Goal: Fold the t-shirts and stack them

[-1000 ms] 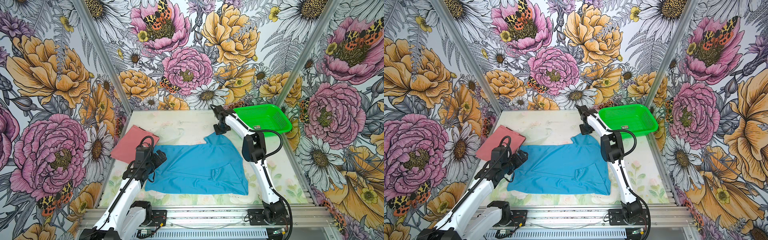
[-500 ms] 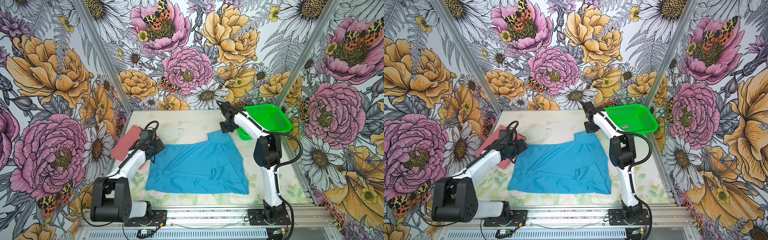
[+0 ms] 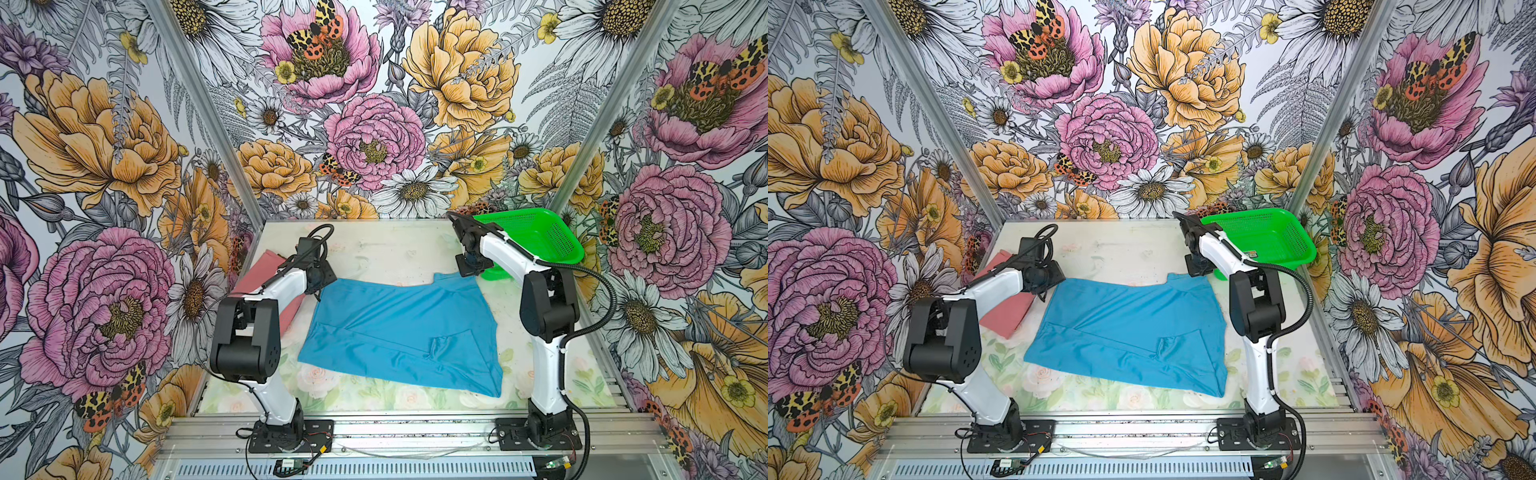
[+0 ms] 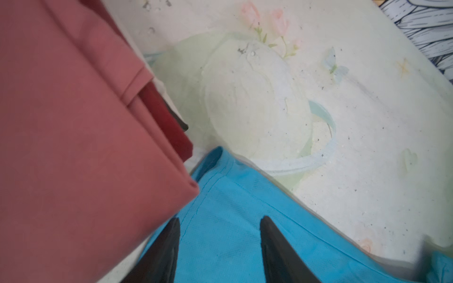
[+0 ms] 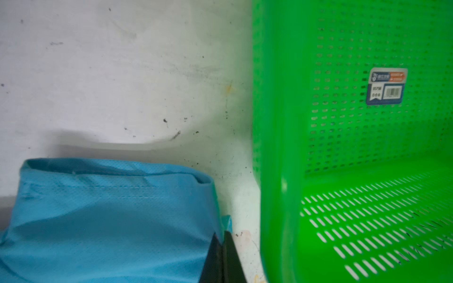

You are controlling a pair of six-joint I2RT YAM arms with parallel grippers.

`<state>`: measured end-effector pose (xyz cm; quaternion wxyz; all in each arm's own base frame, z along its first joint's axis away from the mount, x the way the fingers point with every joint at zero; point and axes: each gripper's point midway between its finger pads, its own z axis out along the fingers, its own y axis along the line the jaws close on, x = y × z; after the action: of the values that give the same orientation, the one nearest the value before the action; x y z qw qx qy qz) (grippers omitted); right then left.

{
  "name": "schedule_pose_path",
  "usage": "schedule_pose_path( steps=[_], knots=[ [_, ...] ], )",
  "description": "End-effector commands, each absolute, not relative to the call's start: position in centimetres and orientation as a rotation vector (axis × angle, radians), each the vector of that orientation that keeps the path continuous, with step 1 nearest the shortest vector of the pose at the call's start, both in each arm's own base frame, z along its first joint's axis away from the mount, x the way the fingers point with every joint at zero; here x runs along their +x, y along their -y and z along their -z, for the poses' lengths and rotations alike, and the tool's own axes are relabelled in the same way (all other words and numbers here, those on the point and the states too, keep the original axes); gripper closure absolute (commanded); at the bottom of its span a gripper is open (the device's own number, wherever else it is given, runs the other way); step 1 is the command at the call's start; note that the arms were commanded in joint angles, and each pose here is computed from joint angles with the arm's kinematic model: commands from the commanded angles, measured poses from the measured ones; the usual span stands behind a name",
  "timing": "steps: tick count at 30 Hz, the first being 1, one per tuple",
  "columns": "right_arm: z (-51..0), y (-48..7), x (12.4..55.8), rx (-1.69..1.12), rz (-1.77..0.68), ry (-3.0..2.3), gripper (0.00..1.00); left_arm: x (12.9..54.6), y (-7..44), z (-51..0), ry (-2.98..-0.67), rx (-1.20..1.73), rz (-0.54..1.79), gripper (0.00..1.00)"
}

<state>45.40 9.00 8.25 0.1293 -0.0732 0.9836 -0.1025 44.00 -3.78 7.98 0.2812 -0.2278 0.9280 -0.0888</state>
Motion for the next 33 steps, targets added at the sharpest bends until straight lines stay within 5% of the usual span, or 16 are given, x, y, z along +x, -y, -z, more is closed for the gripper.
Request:
schedule_pose_path(
  steps=[1,15,22,33],
  knots=[
    [-11.1,-9.2,46.1,-0.214,0.286,-2.776,1.0,46.6,4.5,-7.3,-2.468,-0.561,0.244,0.56],
    [-12.9,-9.7,45.7,-0.207,0.228,-2.747,1.0,48.5,3.7,-3.7,-2.545,-0.55,0.147,0.63],
    [-13.2,-10.0,45.8,-0.205,0.202,-2.743,1.0,48.5,3.8,-3.7,-2.552,-0.543,0.155,1.0],
    [-17.8,-8.0,42.2,-0.165,0.236,-2.654,1.0,47.3,2.9,-8.9,-2.462,-0.566,0.212,1.0]
  ],
)
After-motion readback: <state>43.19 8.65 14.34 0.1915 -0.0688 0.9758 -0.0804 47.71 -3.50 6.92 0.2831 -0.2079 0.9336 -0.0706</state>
